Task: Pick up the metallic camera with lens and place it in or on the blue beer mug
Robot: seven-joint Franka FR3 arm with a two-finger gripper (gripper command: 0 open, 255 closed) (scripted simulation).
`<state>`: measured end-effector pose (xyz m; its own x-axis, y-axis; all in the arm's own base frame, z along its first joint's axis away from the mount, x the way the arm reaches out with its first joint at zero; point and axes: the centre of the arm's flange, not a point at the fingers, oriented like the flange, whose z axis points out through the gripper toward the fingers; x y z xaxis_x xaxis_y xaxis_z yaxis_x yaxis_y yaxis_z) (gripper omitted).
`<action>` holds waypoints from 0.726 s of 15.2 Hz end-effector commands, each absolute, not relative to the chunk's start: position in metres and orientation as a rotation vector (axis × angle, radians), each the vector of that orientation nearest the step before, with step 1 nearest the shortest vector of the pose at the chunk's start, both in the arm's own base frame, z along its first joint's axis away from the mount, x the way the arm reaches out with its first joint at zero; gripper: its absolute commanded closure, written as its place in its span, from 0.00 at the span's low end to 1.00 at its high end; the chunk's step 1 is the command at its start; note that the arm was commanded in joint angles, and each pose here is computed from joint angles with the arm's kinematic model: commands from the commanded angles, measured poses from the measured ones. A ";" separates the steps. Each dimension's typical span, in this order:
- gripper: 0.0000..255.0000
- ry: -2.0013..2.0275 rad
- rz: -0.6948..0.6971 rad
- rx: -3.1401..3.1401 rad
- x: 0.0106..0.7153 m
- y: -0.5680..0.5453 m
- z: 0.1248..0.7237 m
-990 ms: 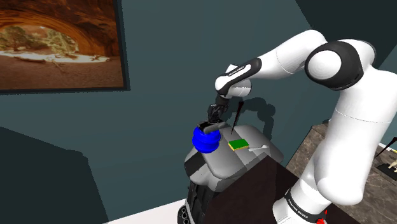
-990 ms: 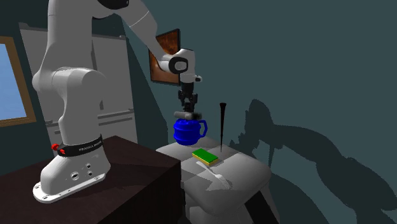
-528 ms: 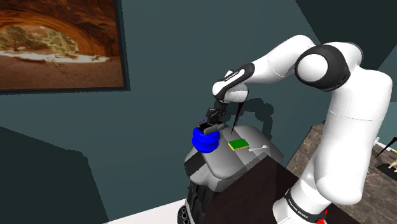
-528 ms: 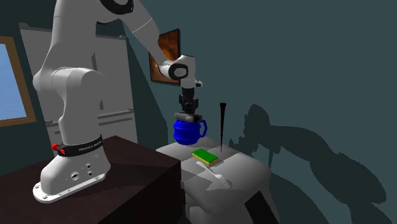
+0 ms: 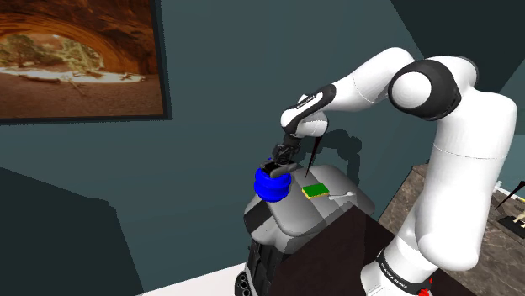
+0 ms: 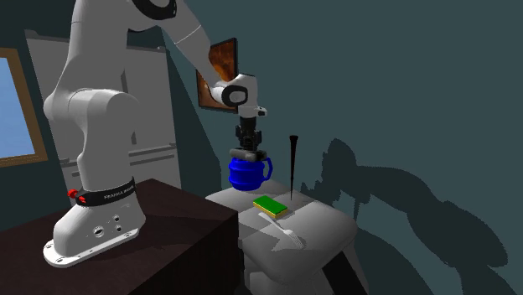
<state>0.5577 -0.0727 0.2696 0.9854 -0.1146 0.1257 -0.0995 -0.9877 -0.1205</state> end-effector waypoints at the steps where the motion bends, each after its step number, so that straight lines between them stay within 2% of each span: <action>1: 0.00 0.158 -0.175 -3.018 0.554 -0.071 0.262; 5: 0.00 0.158 -0.176 -3.018 0.556 -0.069 0.264; 9: 0.00 0.158 -0.176 -3.018 0.550 -0.074 0.313; 11: 0.00 0.158 -0.176 -3.018 0.550 -0.074 0.313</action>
<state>0.5505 -0.0743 0.3114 0.9877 -0.1109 0.1104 -0.0975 -0.9880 -0.1201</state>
